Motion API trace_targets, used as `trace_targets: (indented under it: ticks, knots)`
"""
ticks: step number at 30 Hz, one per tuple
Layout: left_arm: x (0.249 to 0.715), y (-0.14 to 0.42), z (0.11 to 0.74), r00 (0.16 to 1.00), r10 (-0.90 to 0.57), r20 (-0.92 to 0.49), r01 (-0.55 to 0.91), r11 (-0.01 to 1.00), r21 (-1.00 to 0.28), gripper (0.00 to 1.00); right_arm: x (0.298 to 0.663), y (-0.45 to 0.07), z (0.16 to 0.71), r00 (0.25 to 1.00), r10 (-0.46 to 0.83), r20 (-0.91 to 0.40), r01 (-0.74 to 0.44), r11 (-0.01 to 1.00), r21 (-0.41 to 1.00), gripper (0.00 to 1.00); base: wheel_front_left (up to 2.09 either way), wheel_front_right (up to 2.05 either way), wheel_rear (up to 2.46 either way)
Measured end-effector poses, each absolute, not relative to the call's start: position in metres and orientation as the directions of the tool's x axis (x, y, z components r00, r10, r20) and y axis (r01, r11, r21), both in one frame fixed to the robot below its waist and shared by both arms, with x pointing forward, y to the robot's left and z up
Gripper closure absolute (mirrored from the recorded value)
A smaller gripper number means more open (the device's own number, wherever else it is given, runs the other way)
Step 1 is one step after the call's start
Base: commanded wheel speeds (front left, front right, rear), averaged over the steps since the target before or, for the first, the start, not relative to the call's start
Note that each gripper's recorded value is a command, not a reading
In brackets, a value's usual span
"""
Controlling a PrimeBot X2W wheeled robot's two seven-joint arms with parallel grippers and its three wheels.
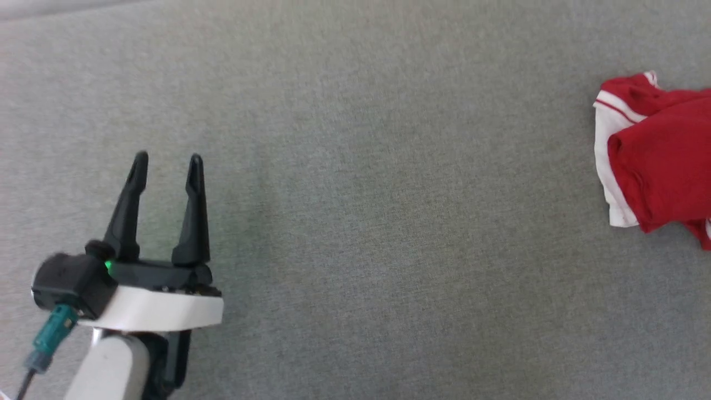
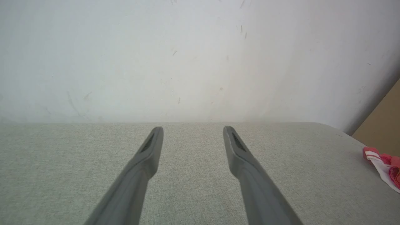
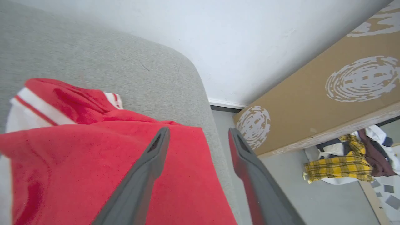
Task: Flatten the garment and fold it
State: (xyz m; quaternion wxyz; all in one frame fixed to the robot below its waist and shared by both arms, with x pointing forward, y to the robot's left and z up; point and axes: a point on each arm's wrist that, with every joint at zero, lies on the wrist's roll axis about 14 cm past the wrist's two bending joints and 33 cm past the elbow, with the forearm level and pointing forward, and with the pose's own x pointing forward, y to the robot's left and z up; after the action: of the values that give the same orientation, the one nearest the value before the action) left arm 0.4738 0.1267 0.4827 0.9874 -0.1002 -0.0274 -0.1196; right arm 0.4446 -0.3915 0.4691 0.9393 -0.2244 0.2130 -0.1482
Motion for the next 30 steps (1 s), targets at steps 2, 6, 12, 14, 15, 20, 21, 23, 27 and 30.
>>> trace_targets:
  ticks: [2,6,12,14,15,20,21,23,27,30]
  knots:
    - [0.467,0.130,0.488,0.974,-0.212,0.084,0.225,0.955,-0.196,0.00,0.438,-0.372,0.469,0.893,-0.333,-0.302,0.182,0.883,-0.433,0.00,0.00,0.00,0.00]
    - [0.451,0.134,0.494,0.976,-0.199,0.083,0.211,0.962,-0.175,0.00,0.420,-0.329,0.471,0.940,-0.256,-0.224,0.183,0.936,-0.301,0.00,0.00,0.00,0.00]
    - [0.427,0.143,0.508,0.982,-0.163,0.095,0.175,0.976,-0.133,0.00,0.402,-0.282,0.493,0.981,-0.183,-0.061,0.171,0.971,-0.165,0.00,0.00,0.00,0.00]
    - [0.419,0.145,0.513,0.982,-0.156,0.105,0.169,0.978,-0.121,0.00,0.398,-0.270,0.502,0.987,-0.158,-0.018,0.153,0.978,-0.143,0.00,0.00,0.00,0.00]
    - [0.414,0.147,0.516,0.983,-0.149,0.111,0.162,0.979,-0.119,0.00,0.397,-0.264,0.508,0.989,-0.145,0.004,0.144,0.981,-0.131,0.00,0.00,0.00,0.00]
    - [0.396,0.154,0.532,0.982,-0.120,0.147,0.136,0.985,-0.103,0.00,0.391,-0.240,0.535,0.992,-0.078,0.099,0.089,0.990,-0.105,0.00,0.00,0.00,0.00]
    - [0.392,0.155,0.536,0.981,-0.109,0.158,0.126,0.987,-0.101,0.00,0.390,-0.235,0.540,0.991,-0.066,0.114,0.077,0.992,-0.102,0.00,0.00,0.00,0.00]
    - [0.386,0.159,0.543,0.981,-0.089,0.175,0.108,0.989,-0.104,0.00,0.387,-0.227,0.551,0.988,-0.047,0.148,0.062,0.993,-0.096,0.00,0.00,0.00,0.00]
    - [0.373,0.169,0.552,0.979,-0.047,0.200,0.068,0.992,-0.102,0.00,0.379,-0.217,0.559,0.985,-0.024,0.173,0.039,0.996,-0.086,0.00,0.00,0.00,0.00]
    - [0.365,0.176,0.554,0.978,-0.021,0.206,0.041,0.995,-0.092,0.00,0.376,-0.215,0.554,0.987,-0.020,0.162,0.033,0.997,-0.073,0.00,0.00,0.00,0.00]
